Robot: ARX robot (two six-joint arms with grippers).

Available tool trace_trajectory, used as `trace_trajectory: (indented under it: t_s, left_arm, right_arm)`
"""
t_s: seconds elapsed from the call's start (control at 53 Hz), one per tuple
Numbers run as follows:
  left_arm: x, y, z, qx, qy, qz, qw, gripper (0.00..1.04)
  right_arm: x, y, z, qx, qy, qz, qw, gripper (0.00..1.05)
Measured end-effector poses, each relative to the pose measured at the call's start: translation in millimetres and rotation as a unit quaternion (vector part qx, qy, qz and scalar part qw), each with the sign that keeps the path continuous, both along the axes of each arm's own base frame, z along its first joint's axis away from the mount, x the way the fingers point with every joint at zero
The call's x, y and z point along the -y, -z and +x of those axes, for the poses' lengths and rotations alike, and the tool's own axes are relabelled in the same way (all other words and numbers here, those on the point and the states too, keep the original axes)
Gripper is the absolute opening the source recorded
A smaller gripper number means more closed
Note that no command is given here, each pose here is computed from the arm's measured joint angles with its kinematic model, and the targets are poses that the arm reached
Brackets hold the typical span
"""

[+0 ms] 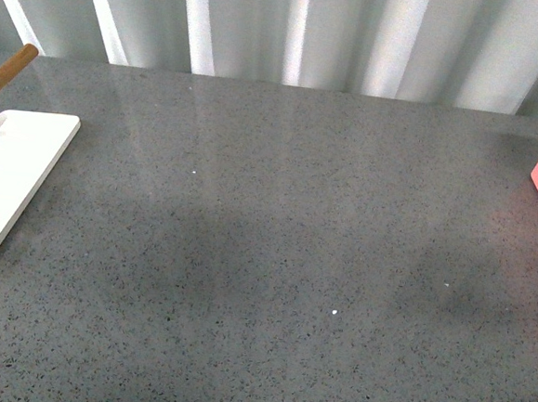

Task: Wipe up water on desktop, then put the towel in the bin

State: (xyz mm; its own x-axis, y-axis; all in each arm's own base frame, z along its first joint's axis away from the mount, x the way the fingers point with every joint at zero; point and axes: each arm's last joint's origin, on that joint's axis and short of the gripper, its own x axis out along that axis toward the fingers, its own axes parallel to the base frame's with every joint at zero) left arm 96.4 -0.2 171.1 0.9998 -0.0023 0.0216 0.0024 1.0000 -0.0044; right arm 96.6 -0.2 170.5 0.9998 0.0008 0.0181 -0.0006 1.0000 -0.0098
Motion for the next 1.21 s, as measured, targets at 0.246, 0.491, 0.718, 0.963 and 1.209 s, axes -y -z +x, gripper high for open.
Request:
trace_trajectory:
  t_s: [0.246,0.491,0.718,0.963,1.209]
  left_arm:
    - [0.0,0.0,0.0,0.000,0.000,0.000,1.000,0.98]
    - [0.0,0.0,0.0,0.000,0.000,0.000,1.000,0.98]
    - [0.0,0.0,0.0,0.000,0.000,0.000,1.000,0.98]
    - [0.0,0.0,0.0,0.000,0.000,0.000,1.000,0.98]
    - [0.0,0.0,0.0,0.000,0.000,0.000,1.000,0.98]
  right_arm:
    - [0.0,0.0,0.0,0.000,0.000,0.000,1.000,0.98]
    - [0.0,0.0,0.0,0.000,0.000,0.000,1.000,0.98]
    - [0.0,0.0,0.0,0.000,0.000,0.000,1.000,0.98]
    - [0.0,0.0,0.0,0.000,0.000,0.000,1.000,0.98]
    - [0.0,0.0,0.0,0.000,0.000,0.000,1.000,0.98]
